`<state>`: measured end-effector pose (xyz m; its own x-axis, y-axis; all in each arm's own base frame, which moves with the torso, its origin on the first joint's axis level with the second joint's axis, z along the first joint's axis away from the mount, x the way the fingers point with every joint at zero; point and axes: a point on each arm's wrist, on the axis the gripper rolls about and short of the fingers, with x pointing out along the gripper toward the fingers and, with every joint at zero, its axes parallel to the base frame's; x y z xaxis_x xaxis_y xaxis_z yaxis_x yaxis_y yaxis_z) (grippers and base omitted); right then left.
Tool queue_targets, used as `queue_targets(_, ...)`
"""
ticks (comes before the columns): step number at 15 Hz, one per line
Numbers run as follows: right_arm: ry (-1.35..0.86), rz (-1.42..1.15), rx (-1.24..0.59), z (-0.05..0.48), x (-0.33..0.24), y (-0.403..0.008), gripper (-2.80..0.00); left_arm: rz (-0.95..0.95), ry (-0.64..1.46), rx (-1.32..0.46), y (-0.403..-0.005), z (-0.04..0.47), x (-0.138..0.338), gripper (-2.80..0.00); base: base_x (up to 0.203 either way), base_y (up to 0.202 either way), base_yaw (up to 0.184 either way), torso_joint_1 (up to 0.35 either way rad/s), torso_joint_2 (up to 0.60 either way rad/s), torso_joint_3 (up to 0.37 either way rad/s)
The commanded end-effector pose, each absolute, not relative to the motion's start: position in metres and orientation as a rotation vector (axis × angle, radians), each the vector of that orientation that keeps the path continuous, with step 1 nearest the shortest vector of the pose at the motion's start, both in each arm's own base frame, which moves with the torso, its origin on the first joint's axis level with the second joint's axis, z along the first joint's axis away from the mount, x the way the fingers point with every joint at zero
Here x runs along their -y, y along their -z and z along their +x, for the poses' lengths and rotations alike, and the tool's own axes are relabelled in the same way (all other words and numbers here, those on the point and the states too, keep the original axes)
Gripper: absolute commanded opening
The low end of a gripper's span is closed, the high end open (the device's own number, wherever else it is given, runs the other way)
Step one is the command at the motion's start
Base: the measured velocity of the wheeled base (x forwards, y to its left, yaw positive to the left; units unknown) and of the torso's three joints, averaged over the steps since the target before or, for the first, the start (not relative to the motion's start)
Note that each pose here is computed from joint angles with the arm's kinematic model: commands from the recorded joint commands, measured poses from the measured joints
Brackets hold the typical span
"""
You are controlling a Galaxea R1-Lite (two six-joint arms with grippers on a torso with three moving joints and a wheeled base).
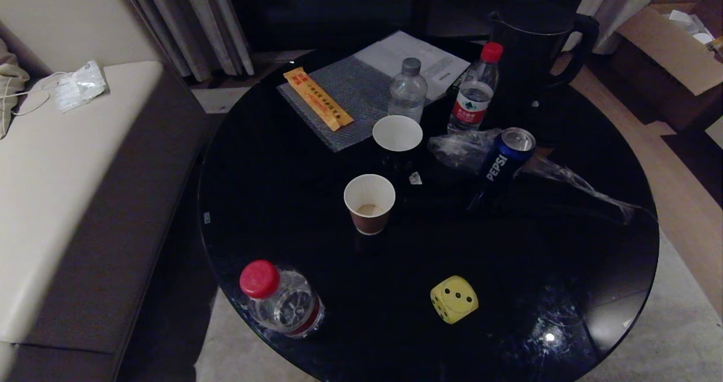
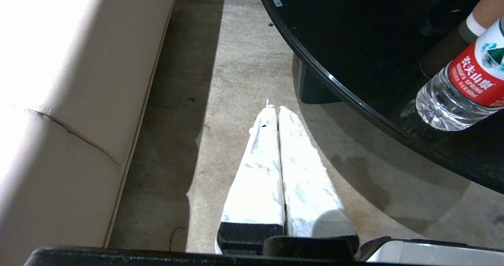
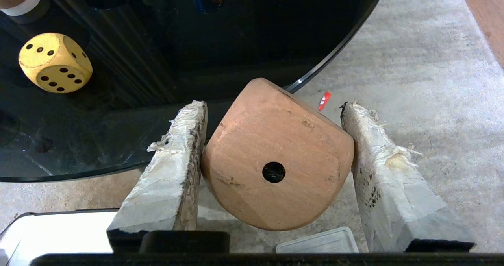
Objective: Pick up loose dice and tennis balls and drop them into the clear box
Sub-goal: Put the toys in the box
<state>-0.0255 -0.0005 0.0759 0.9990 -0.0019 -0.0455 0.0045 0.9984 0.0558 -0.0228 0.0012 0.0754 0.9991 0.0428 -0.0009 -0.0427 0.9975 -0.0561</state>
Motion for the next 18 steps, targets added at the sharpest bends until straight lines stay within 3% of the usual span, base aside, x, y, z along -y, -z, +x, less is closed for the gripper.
queue_targets(1,0.003,0.053,-0.049,-0.0253,0.0005,-0.0758,-2.80,-0.055,-0.045,-0.003,-0.0749,-0.0226,-0.0012,-2.80,0.000,0.000,0.000,0.000,0.00,0.000)
queue_targets(18,0.003,0.053,-0.049,-0.0253,0.0005,-0.0758,-2.80,-0.053,-0.043,-0.003,-0.0749,-0.0226,-0.0012,-2.80,0.000,0.000,0.000,0.000,0.00,0.000)
